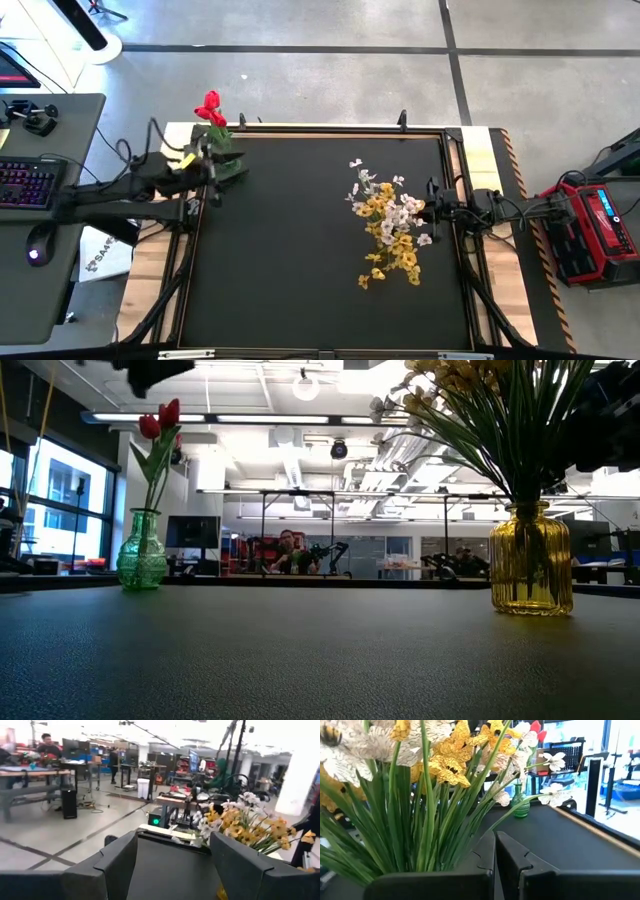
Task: Sort flowers into vase by color
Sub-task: Return to Home Position
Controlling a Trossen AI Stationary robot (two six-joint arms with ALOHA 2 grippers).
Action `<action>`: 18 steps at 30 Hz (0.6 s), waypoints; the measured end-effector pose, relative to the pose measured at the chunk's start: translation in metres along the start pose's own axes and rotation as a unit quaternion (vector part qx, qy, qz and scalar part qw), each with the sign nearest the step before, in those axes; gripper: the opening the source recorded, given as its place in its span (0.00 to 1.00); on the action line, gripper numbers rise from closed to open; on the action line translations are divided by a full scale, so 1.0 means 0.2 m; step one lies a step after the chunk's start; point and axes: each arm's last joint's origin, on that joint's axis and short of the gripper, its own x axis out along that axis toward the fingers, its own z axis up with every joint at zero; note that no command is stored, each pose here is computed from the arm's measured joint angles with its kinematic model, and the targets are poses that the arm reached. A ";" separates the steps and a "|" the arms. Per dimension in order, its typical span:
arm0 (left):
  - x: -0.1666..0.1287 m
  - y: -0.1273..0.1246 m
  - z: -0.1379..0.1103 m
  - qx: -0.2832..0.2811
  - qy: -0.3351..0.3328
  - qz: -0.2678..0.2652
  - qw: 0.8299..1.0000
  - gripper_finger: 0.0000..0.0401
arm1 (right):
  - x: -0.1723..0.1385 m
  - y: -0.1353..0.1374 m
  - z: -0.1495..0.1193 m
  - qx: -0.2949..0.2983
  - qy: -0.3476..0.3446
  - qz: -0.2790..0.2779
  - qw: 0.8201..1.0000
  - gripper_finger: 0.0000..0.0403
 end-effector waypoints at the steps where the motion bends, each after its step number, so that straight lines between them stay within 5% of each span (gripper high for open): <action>1: -0.04 0.01 -0.01 -0.005 -0.004 0.006 1.000 0.58 | 0.00 0.00 0.00 0.007 0.000 0.000 1.000 0.00; 8: -0.24 0.06 -0.12 -0.004 -0.058 -0.003 0.998 0.51 | 0.00 0.00 0.00 0.018 0.000 0.000 1.000 0.00; 18: -0.19 0.05 -0.45 0.025 -0.135 -0.077 0.987 0.28 | 0.00 0.00 0.00 0.022 0.000 0.002 1.000 0.00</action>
